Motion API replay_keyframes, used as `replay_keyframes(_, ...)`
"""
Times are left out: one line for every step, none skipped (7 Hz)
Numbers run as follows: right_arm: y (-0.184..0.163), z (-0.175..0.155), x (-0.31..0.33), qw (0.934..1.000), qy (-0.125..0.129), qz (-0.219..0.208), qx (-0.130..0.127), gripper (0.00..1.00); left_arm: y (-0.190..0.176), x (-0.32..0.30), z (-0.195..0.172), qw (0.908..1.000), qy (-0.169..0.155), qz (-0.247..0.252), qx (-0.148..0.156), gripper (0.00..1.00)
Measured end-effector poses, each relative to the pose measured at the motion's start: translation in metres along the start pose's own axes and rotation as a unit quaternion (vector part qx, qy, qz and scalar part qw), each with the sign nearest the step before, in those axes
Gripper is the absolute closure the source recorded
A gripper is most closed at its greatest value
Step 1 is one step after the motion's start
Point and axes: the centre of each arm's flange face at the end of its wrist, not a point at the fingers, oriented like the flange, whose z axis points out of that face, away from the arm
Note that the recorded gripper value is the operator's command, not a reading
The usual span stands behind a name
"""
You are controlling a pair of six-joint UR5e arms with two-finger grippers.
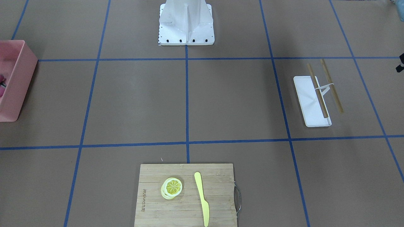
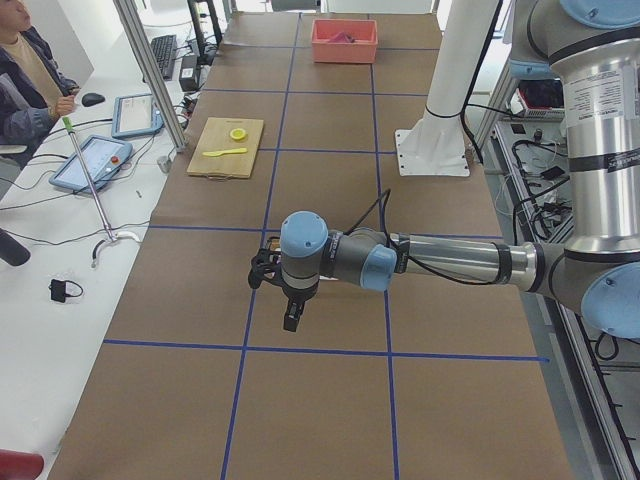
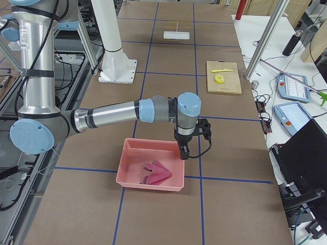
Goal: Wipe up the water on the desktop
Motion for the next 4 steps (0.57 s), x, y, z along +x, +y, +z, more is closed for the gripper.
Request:
replay_keyframes(0.0005, 0.0006, 0.0003, 1.0000, -0.001, 0.001, -0.001, 0.00, -0.0025, 0.0028, -0.0027, 1.0000, 0.000, 0.004, 0.003, 0.02)
replay_keyframes(0.0010, 0.0008, 0.0005, 1.0000, -0.001, 0.001, -0.001, 0.00, -0.0033, 0.0038, -0.0040, 1.0000, 0.000, 0.006, 0.005, 0.02)
replay_keyframes(0.0011, 0.0006, 0.0001, 1.0000, -0.001, 0.001, 0.000, 0.00, -0.0039, 0.0043, -0.0046, 1.0000, -0.001, 0.007, 0.006, 0.02)
replay_keyframes(0.0011, 0.0002, -0.0005, 1.0000, -0.002, 0.001, 0.000, 0.00, -0.0046, 0.0050, -0.0051, 0.9999, -0.001, 0.008, 0.007, 0.02)
